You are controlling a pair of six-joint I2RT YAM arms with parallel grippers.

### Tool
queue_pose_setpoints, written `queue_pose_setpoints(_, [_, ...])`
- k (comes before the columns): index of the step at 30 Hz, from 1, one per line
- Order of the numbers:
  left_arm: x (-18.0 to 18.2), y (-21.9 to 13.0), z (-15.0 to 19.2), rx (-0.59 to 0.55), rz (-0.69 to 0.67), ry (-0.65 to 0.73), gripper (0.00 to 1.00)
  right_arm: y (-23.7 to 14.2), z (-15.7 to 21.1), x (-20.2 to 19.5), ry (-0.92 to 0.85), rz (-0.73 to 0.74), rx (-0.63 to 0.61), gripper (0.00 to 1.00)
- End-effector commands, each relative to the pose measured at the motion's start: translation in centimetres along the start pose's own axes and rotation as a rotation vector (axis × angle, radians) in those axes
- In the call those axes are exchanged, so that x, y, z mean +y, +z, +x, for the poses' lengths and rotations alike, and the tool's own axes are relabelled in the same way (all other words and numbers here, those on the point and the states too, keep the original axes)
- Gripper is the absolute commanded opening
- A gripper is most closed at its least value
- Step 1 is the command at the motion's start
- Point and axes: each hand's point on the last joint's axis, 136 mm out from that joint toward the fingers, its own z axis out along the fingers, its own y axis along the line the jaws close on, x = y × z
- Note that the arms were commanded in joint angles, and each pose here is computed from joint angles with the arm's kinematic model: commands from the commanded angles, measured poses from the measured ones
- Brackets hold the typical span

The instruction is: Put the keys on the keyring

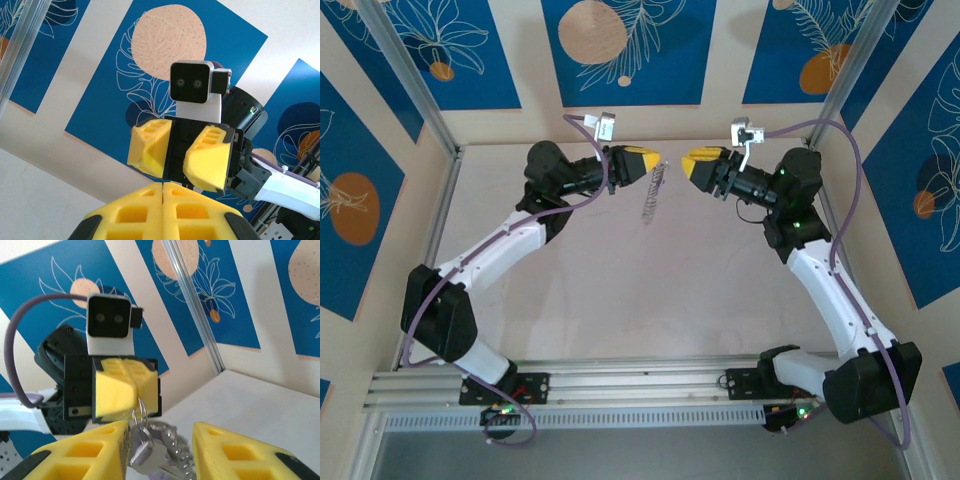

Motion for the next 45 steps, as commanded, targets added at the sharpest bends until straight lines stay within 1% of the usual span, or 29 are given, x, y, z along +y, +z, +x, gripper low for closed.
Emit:
queue_pose_setpoints(1, [-0.8,0.2,-0.9,-0.046,0.029,0.027,0.00,0.5,-1.2,-0.2,0.033,-0.026,-0.065,0.39])
queue_pose_setpoints(5, [-0.7,0.1,-1.1,-0.065,0.024,0.022,0.00,1.4,-1.0,-0.3,0.065,-0.070,-0.061,0.39])
queue_pose_setpoints(19, [-0.6,-0.1,-1.4,-0.094,0.017,0.016,0.00,3.8,0.6,-0.2,0.107,-0.134,-0.042,0.39])
queue_pose_setpoints(24, [-0.5,0.0,-1.5,-0.097,0.015,0.016,0.00,4.0,1.1,0.1,0.112,-0.144,-0.034,0.30])
queue_pose_setpoints(26, [-0.5,0.0,-1.5,-0.099,0.016,0.014,0.00,4.1,1.3,0.2,0.115,-0.153,-0.026,0.29])
queue_pose_setpoints(34, [-0.5,0.0,-1.6,-0.104,0.021,0.014,0.00,4.7,1.9,0.4,0.125,-0.169,-0.003,0.31])
queue_pose_setpoints(40, [-0.6,0.0,-1.6,-0.103,0.024,0.015,0.00,4.5,2.0,-0.2,0.130,-0.142,-0.013,0.42])
queue_pose_setpoints(45, [-0.6,0.0,-1.5,-0.101,0.024,0.014,0.00,3.8,1.6,-1.1,0.138,-0.107,-0.039,0.44])
